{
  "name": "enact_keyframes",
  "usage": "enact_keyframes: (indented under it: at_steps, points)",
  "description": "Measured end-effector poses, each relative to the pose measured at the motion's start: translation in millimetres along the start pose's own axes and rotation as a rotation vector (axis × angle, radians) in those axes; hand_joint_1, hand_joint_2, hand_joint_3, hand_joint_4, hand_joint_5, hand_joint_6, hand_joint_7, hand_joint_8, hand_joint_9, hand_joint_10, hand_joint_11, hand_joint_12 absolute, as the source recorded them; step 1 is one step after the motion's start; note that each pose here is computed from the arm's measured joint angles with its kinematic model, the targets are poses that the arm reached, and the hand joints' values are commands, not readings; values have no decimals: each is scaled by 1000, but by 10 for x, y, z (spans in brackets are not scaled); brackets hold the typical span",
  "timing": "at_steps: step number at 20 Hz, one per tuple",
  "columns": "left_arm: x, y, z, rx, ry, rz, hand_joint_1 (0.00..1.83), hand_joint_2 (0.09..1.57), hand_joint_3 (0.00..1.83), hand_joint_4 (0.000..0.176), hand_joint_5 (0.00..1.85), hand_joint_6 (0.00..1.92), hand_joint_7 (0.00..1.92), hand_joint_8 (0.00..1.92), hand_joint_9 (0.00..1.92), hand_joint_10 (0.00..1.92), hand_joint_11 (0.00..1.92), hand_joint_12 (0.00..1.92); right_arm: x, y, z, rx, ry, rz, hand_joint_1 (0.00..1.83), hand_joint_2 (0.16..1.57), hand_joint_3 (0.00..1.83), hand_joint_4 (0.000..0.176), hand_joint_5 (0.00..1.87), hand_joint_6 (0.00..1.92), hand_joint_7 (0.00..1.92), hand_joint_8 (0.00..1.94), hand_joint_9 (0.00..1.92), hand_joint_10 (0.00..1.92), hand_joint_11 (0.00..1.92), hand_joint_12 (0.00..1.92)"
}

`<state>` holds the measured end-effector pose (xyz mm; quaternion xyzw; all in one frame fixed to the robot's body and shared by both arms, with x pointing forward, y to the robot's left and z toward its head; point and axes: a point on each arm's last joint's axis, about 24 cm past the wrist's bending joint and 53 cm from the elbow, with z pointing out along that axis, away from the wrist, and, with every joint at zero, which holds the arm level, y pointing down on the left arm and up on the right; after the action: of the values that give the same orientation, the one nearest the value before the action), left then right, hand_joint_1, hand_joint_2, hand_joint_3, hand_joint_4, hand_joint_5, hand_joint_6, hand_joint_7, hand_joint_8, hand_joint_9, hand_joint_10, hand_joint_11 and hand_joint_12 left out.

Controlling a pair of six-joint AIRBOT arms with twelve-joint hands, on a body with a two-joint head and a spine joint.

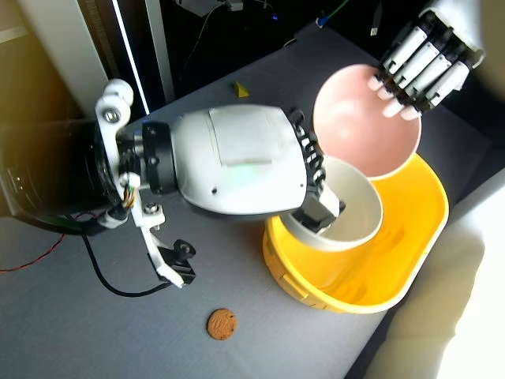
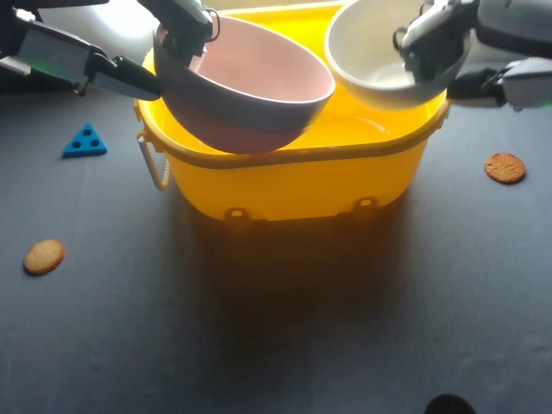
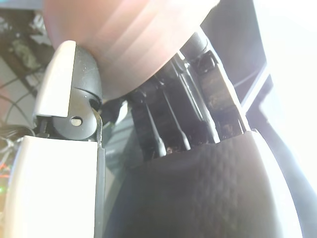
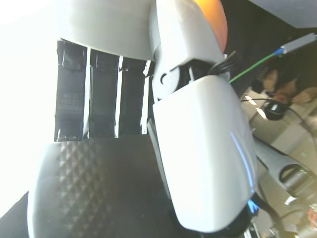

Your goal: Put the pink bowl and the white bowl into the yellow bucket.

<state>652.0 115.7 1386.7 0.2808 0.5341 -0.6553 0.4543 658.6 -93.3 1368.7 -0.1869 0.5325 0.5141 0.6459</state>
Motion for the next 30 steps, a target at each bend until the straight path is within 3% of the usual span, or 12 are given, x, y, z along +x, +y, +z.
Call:
enact_keyframes:
  at_steps: [3,6,7,9,14,16,20,23,24,26,28,30]
  points:
    - [-72,74,18,-15,-5,22,1131,1262,5,20,687,1455,745,1331,857,578,502,1407,97,-22,11,4,20,6,1383,1090,0,0,904,1086,1051,893,1009,957,855,977]
    - [-178,116,5,-26,-30,35,1203,1141,4,21,894,1132,974,1003,1044,465,719,1247,85,-39,11,6,16,7,1381,1094,0,0,899,1107,1043,889,998,972,847,981]
    - [-189,125,2,-28,-33,35,1341,1111,1,0,926,1055,1026,891,949,1009,747,1201,82,-39,12,7,14,9,1385,1079,0,0,945,1062,1068,808,1035,933,874,980]
    - [-166,131,10,-30,-24,40,1366,1129,1,0,884,1122,972,963,881,1210,716,1194,106,-21,44,1,16,19,1389,1065,0,0,973,1029,1083,768,1071,882,890,960]
    - [-144,131,19,-29,-15,55,1365,1136,1,0,865,1154,949,979,879,1231,719,1217,105,-16,46,-1,15,26,1390,1059,1,0,987,994,1094,757,1082,878,898,965]
    - [-137,133,21,-29,-14,56,1232,1153,1,0,864,1175,947,1034,927,826,743,1209,105,-18,45,0,15,25,1389,1063,0,0,985,996,1078,786,1074,891,882,981]
    - [-117,151,20,-33,-11,59,1367,1133,2,0,870,1133,958,972,879,1241,719,1242,120,-21,41,0,18,28,1392,1058,0,0,966,1023,1105,739,1109,834,895,968]
    - [-80,159,38,-34,-3,56,1158,1243,0,0,681,1375,826,1303,839,715,445,1311,121,-18,41,-1,18,28,1374,1111,4,0,856,1163,1039,902,923,1078,774,984]
    - [-52,154,49,-30,2,53,958,1216,0,0,408,725,567,661,546,552,163,1325,121,-18,41,-1,18,28,1221,1107,1,0,713,589,833,434,720,626,532,1039]
    - [-22,147,65,-25,7,46,582,1222,0,0,216,134,364,84,252,208,6,1001,118,-16,40,-2,17,28,1032,1023,0,0,624,96,654,45,579,189,230,1179]
    - [-10,144,69,-21,7,43,542,1220,0,0,128,8,172,2,122,33,0,569,116,-8,41,-5,16,28,857,1025,4,0,361,0,376,0,352,19,2,1108]
    - [6,150,73,-22,9,43,614,1156,0,0,151,10,198,8,161,29,0,565,116,-6,41,-6,16,28,774,1026,2,0,308,0,321,0,301,2,0,963]
